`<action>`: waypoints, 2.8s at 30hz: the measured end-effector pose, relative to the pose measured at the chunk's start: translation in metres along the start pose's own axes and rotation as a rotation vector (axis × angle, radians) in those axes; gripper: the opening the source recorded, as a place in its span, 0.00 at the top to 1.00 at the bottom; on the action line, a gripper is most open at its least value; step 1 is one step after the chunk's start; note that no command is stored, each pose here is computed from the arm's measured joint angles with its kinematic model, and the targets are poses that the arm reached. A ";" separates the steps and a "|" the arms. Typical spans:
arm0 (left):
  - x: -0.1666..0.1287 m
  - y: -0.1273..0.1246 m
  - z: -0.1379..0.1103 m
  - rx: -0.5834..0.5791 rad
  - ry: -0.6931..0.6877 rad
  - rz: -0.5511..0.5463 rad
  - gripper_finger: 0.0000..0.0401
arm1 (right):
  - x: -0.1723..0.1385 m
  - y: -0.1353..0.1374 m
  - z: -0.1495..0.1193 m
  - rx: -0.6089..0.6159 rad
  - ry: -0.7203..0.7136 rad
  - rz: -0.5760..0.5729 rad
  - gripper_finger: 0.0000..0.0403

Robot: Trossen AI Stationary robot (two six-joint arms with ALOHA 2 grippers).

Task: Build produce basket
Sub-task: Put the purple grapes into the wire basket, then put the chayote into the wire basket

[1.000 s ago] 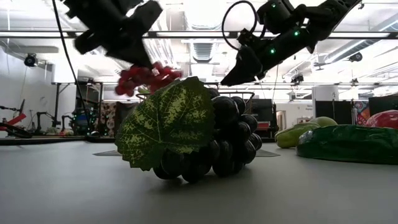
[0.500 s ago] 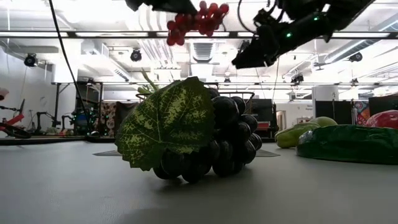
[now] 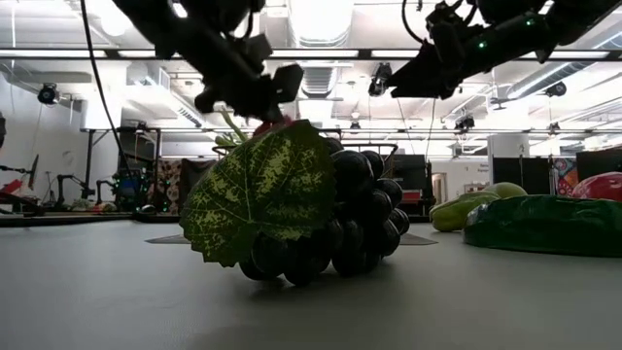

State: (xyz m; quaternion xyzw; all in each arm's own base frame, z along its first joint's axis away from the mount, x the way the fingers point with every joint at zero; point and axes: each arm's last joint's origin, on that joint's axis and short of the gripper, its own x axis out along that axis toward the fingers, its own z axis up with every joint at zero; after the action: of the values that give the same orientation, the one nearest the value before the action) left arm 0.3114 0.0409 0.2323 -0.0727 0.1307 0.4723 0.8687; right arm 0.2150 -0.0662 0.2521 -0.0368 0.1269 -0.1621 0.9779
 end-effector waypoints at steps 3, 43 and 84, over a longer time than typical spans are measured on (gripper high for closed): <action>0.004 0.005 -0.007 -0.011 0.013 0.019 1.00 | -0.001 0.000 -0.001 0.000 -0.001 0.000 0.19; -0.044 0.003 0.026 0.170 -0.089 -0.122 0.63 | 0.000 -0.001 0.009 0.119 -0.006 -0.003 0.19; -0.093 0.011 -0.004 0.505 -0.148 -0.536 0.63 | -0.023 -0.008 0.056 0.491 0.298 -0.074 0.19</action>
State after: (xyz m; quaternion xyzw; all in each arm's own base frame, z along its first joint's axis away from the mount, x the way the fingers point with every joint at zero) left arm 0.2535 -0.0289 0.2554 0.1467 0.1562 0.1849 0.9591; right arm 0.2060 -0.0649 0.3128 0.2206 0.2245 -0.2271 0.9216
